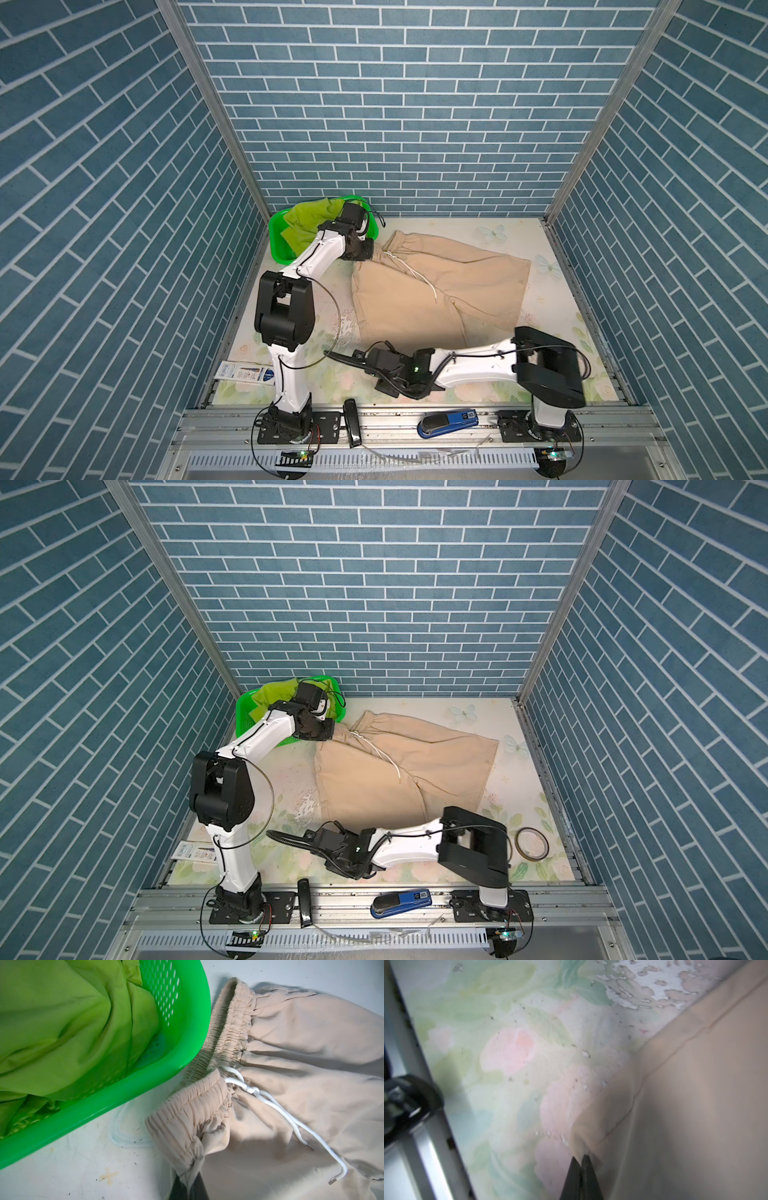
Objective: Fold and stack the shorts
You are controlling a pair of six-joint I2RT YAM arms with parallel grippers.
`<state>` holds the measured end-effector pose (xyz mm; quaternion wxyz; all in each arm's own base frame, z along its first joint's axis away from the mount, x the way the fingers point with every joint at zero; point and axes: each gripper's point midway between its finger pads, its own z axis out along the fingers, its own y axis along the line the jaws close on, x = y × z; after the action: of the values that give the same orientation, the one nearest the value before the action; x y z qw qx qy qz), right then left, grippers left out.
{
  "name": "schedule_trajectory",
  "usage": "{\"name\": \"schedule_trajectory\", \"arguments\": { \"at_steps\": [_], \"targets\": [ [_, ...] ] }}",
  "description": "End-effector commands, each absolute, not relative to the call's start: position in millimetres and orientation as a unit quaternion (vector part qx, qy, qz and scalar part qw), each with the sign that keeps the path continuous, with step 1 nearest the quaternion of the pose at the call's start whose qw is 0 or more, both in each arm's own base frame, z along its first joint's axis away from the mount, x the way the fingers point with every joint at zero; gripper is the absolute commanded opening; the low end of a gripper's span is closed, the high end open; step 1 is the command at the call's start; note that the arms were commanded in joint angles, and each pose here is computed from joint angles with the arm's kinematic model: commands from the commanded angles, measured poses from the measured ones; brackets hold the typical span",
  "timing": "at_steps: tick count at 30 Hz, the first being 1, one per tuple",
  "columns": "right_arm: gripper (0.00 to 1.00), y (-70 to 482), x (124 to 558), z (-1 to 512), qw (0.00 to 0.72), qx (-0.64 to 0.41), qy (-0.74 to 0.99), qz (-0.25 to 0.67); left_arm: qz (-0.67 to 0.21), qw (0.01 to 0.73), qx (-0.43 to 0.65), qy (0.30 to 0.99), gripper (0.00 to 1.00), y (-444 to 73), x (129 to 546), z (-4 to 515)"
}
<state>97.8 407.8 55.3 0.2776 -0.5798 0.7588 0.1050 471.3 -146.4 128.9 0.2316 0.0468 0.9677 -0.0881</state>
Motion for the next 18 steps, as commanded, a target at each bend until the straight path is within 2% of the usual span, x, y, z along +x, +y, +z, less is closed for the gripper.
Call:
{"name": "schedule_trajectory", "arguments": {
  "at_steps": [1,9,18],
  "targets": [
    [0.0,381.3,101.1,116.0,0.338,-0.538,0.762,0.125,-0.055,0.213,0.029,0.975,0.0,-128.9,462.7,130.4],
    [0.0,302.8,108.9,169.2,0.39,-0.504,0.767,0.066,0.025,0.188,0.014,0.982,0.0,-93.9,430.1,159.0],
    [0.0,247.2,118.0,226.1,0.466,-0.461,0.754,0.044,0.12,0.164,-0.007,0.979,0.0,-44.5,361.3,193.9]
  ]
}}
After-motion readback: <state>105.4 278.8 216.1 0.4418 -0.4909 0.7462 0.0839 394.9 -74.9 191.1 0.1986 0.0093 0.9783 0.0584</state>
